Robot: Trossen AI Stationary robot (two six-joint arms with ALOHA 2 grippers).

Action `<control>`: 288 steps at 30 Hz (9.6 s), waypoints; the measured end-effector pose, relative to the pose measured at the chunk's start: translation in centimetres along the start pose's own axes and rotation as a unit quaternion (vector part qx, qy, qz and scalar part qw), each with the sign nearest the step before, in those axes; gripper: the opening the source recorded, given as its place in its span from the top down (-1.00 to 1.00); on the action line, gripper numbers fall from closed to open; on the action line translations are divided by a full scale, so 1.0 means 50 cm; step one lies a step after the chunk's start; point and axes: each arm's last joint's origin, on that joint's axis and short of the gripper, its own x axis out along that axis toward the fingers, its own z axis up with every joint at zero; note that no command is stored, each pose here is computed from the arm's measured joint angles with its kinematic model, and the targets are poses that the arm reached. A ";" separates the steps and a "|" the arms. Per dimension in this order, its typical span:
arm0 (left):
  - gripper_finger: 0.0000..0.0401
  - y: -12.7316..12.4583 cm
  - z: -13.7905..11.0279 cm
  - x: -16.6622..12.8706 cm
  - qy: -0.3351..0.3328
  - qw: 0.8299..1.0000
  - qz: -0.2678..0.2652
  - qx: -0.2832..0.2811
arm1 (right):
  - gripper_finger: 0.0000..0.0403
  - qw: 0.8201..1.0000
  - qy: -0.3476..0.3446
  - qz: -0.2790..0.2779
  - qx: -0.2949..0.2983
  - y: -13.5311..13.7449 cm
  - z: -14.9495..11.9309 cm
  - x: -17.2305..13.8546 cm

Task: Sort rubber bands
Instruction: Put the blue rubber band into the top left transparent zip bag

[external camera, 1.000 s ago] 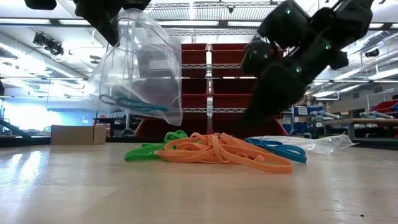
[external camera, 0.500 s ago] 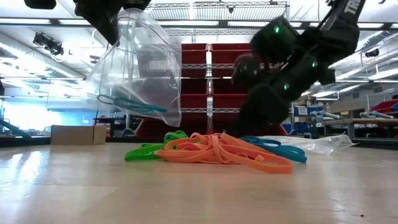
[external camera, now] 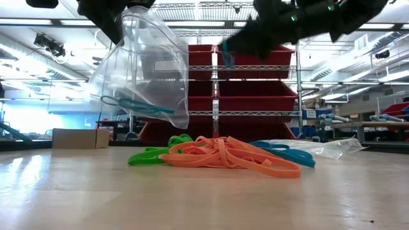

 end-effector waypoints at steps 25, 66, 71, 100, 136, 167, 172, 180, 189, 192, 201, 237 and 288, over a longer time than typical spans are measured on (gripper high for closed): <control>1.00 0.004 0.018 0.030 0.011 1.000 0.005 0.018 | 1.00 0.995 0.035 0.070 -0.060 0.074 0.044 0.188; 1.00 0.008 0.014 0.030 0.016 1.000 0.010 0.023 | 0.37 0.957 0.287 0.003 0.041 -0.003 -0.181 0.010; 1.00 0.008 0.015 0.030 0.012 1.000 0.010 0.022 | 0.38 0.942 0.332 0.022 0.040 0.009 -0.231 0.036; 1.00 0.007 0.015 0.030 0.010 1.000 0.003 0.021 | 1.00 0.992 0.114 -0.029 -0.050 0.049 -0.017 -0.004; 1.00 0.009 0.019 0.030 -0.003 1.000 0.006 0.018 | 0.49 0.985 0.118 0.043 -0.122 0.118 0.070 0.153; 1.00 0.007 0.016 0.030 0.005 1.000 0.000 -0.002 | 0.23 0.976 0.215 -0.022 -0.016 0.061 0.001 -0.096; 1.00 0.007 0.015 0.030 0.007 1.000 -0.001 -0.001 | 0.24 0.973 0.229 0.017 0.038 0.074 -0.072 -0.096; 1.00 0.006 0.015 0.030 0.008 1.000 -0.002 0.001 | 0.28 0.952 0.305 0.004 0.016 0.086 -0.174 -0.056; 1.00 0.007 0.015 0.030 0.008 1.000 -0.002 0.002 | 0.33 0.943 0.331 0.016 0.040 0.074 -0.239 -0.006; 1.00 0.006 0.015 0.030 0.008 1.000 -0.002 0.003 | 0.36 0.939 0.340 0.004 0.042 0.065 -0.253 0.001; 1.00 0.006 0.015 0.030 0.008 1.000 -0.002 0.003 | 0.95 0.953 0.301 0.023 0.020 0.069 -0.218 -0.005; 1.00 0.006 0.017 0.030 0.002 1.000 -0.006 0.005 | 0.25 0.950 0.312 -0.007 0.021 -0.040 -0.214 0.023; 1.00 0.008 0.020 0.030 -0.008 1.000 -0.002 0.009 | 1.00 0.973 0.155 0.094 -0.145 0.085 0.069 0.161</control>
